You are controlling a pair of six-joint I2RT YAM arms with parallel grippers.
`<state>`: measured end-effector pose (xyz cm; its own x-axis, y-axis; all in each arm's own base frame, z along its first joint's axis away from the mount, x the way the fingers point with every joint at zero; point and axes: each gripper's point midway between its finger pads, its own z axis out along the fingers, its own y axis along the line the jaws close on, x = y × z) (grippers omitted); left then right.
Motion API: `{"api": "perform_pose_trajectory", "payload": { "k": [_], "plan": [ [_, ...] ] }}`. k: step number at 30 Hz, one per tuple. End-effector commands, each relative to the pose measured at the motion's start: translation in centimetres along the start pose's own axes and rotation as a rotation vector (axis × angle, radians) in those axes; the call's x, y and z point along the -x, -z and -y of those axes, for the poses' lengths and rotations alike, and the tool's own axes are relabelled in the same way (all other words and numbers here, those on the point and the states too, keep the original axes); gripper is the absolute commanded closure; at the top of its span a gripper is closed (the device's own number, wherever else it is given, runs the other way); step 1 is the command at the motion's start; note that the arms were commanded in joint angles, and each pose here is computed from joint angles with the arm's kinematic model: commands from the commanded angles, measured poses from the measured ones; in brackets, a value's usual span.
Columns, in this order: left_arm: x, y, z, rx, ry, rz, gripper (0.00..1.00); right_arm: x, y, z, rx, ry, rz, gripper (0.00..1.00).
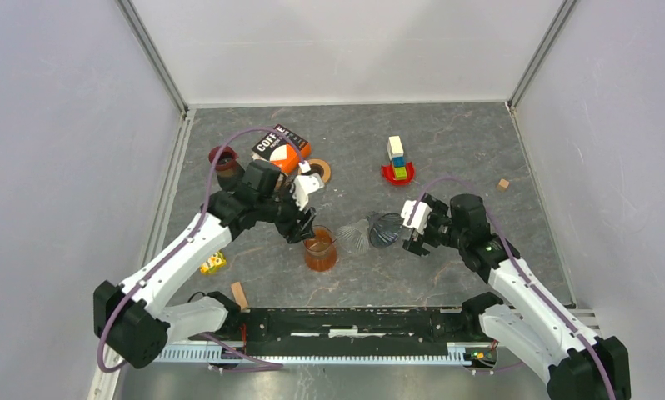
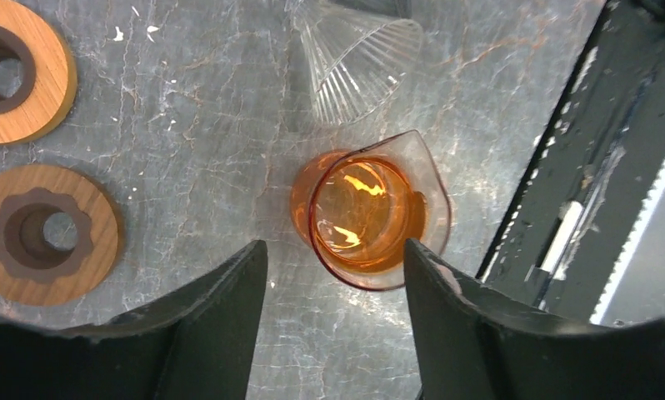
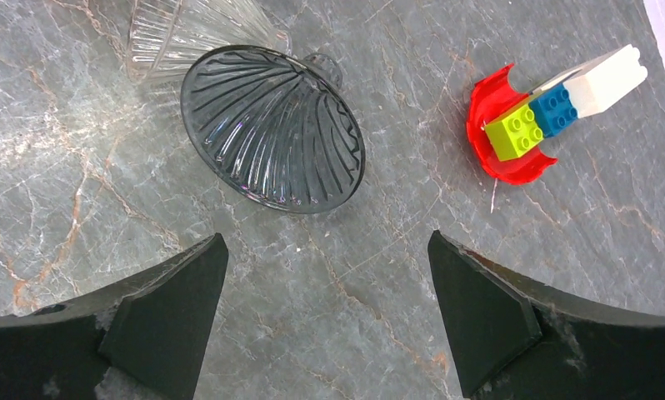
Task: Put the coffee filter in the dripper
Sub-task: Adjust the coffee server at the center of the board.
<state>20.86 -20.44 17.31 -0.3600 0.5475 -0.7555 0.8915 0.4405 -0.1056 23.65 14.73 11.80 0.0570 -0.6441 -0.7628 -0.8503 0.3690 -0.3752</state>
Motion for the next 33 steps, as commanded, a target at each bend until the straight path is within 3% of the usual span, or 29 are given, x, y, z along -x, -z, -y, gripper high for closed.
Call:
{"api": "perform_pose_trajectory", "payload": {
  "k": [1,17,30,33],
  "plan": [
    [1.9,-1.3,-1.3,0.078,-0.03,-0.002,0.35,0.9,0.2,1.1,-0.067,0.025,0.041,0.02],
    [0.0,-4.0,-1.6,0.116,0.017,-0.082,0.62,0.1,0.0,0.9,-0.072,0.029,0.026,0.02],
    [-2.2,-3.1,-1.0,0.121,0.017,-0.14,0.81,-0.4,-0.2,0.7,-0.063,0.033,0.011,0.02],
    [-2.6,-3.0,-1.0,0.125,0.028,-0.154,0.9,-0.6,-0.2,0.7,-0.061,0.032,0.008,0.02]
  ]
}}
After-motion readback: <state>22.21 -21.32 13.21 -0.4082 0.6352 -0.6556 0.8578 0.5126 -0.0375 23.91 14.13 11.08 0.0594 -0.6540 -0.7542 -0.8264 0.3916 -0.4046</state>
